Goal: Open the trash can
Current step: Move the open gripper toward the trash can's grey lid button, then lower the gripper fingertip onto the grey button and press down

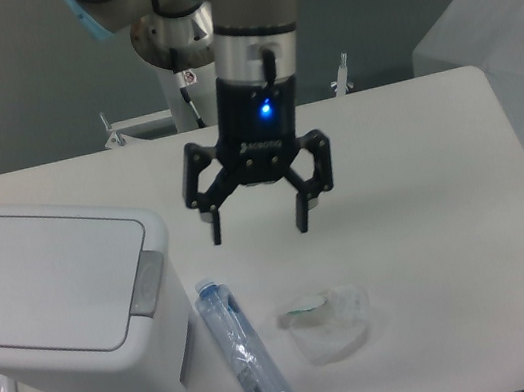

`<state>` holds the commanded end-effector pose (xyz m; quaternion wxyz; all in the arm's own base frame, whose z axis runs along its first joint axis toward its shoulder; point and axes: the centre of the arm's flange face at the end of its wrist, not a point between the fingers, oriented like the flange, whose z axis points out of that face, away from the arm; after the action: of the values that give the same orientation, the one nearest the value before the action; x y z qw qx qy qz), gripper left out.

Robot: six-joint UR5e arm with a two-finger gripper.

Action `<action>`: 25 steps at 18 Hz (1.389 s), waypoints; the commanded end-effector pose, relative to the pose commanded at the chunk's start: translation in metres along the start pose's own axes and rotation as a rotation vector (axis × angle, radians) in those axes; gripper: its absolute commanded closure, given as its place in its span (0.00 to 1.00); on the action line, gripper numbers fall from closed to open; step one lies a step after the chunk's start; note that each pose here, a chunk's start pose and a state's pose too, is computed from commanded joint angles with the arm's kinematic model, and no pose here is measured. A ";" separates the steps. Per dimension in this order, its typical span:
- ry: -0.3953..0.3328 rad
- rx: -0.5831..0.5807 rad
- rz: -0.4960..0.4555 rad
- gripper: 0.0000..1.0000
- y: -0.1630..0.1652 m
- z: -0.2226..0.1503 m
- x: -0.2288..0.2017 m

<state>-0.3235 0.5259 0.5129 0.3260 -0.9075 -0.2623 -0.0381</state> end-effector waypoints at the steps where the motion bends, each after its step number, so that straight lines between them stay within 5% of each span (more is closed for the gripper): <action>1: 0.002 -0.001 -0.008 0.00 0.000 0.001 0.002; 25: 0.039 -0.051 0.021 0.00 0.009 0.040 0.028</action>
<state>-0.2989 0.5569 0.4834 0.3083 -0.9173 -0.2452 -0.0587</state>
